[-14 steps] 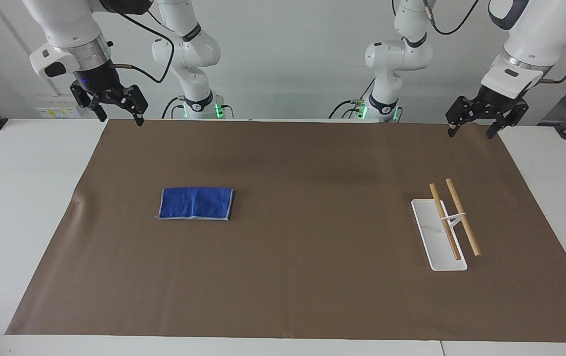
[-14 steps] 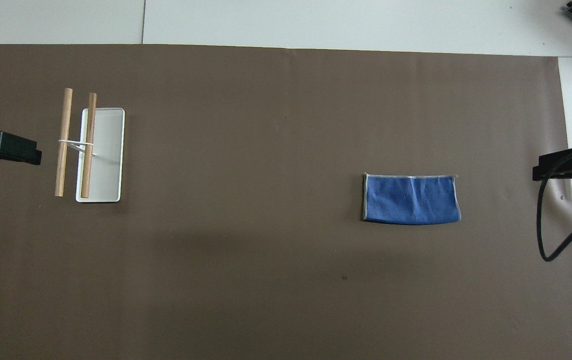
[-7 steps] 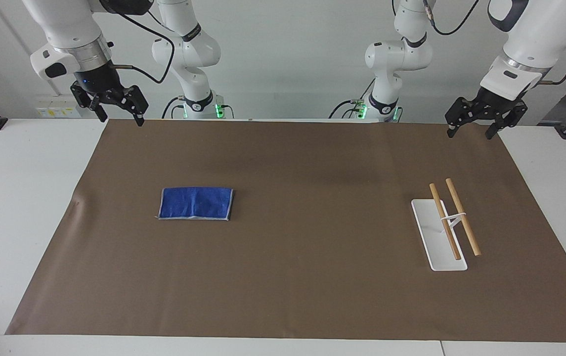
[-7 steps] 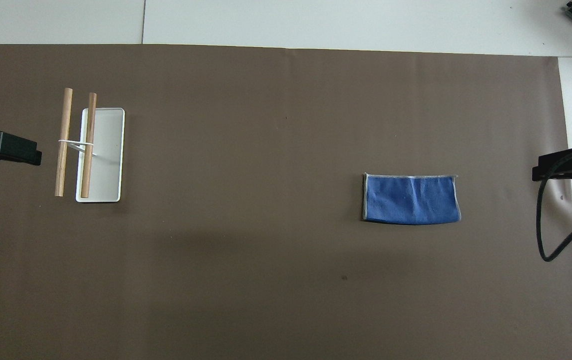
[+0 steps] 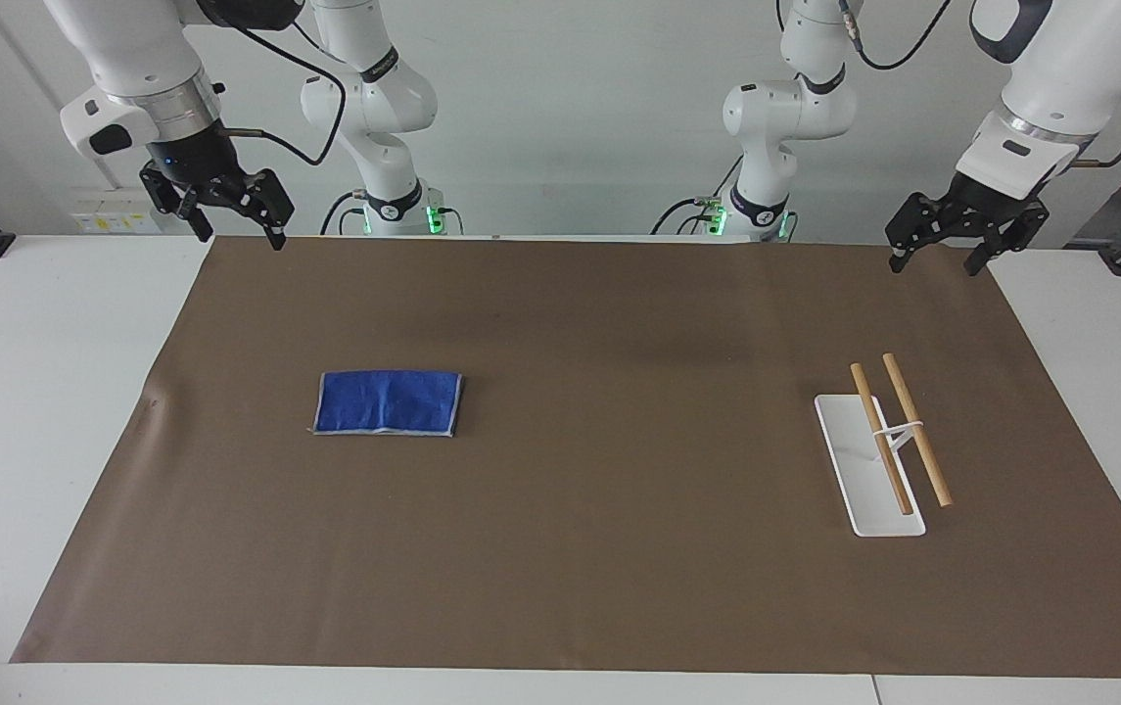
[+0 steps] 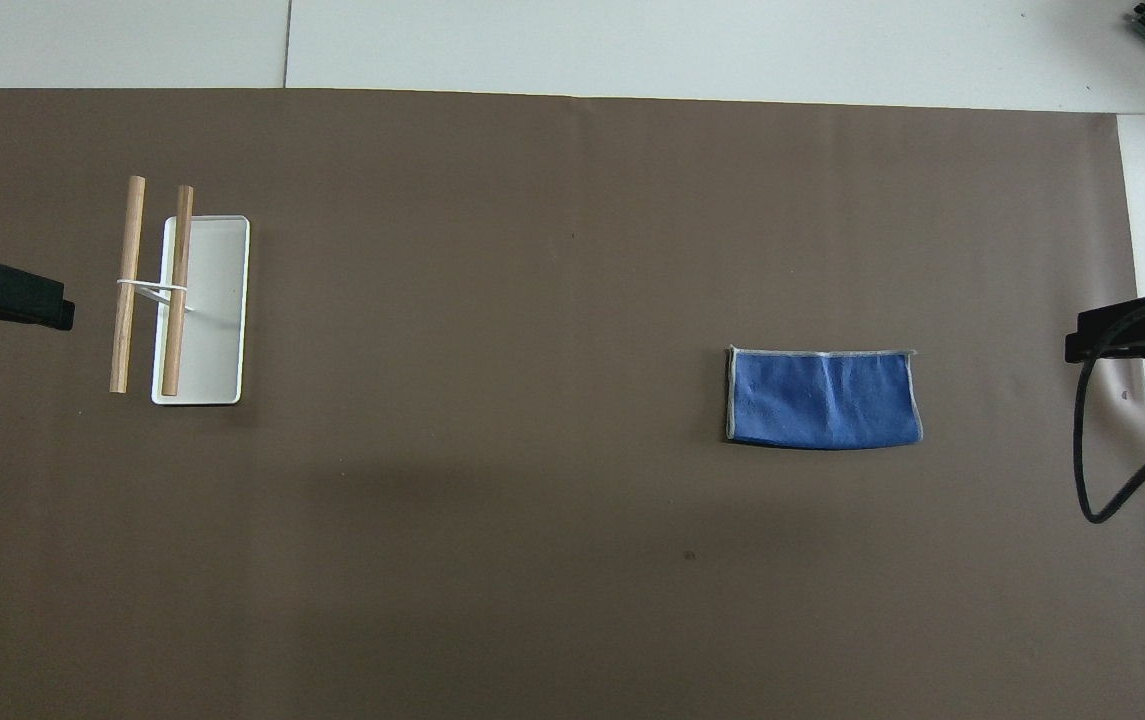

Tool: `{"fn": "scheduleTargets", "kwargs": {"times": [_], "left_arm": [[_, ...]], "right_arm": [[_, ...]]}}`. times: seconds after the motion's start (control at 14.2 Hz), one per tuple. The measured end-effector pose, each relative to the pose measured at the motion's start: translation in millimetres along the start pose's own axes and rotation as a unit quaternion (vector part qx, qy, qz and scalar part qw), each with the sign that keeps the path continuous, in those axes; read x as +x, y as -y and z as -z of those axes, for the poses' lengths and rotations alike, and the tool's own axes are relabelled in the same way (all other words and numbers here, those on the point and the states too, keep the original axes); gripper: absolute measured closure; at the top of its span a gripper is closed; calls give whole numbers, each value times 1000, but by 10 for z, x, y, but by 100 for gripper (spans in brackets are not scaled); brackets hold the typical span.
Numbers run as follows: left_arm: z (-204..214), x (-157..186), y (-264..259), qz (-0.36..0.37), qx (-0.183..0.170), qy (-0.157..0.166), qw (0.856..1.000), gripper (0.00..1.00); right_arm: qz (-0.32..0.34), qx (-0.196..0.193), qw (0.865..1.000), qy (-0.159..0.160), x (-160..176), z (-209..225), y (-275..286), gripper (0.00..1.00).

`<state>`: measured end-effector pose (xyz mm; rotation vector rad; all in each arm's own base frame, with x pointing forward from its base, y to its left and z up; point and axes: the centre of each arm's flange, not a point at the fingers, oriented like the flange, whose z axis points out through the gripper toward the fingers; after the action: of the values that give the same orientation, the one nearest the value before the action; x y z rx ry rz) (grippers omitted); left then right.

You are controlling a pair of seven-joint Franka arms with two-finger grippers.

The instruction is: Right arm passes towel to left arm to hang

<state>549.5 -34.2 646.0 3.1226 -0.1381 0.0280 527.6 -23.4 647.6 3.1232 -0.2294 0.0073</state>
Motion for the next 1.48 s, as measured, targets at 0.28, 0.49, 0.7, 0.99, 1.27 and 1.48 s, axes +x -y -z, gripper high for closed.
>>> {"fn": "scheduleTargets", "kwargs": {"times": [0.28, 0.49, 0.7, 0.99, 1.27, 1.48], "left_arm": [[1, -1, -2, 0, 0, 0, 1000, 0], [1, -1, -2, 0, 0, 0, 1000, 0], [1, -1, -2, 0, 0, 0, 1000, 0], [1, -1, -2, 0, 0, 0, 1000, 0], [1, -1, -2, 0, 0, 0, 1000, 0], [1, -1, -2, 0, 0, 0, 1000, 0]], "right_arm": [[1, 0, 1000, 1, -2, -11, 12, 0], [20, 0, 1000, -4, 8, -86, 182, 0], [45, 3, 999, -20, 75, -494, 471, 0], [58, 6, 998, -38, 153, -1251, 662, 0], [74, 6, 996, -41, 238, -2183, 876, 0], [86, 7, 995, -51, 229, -2780, 1031, 0]]}}
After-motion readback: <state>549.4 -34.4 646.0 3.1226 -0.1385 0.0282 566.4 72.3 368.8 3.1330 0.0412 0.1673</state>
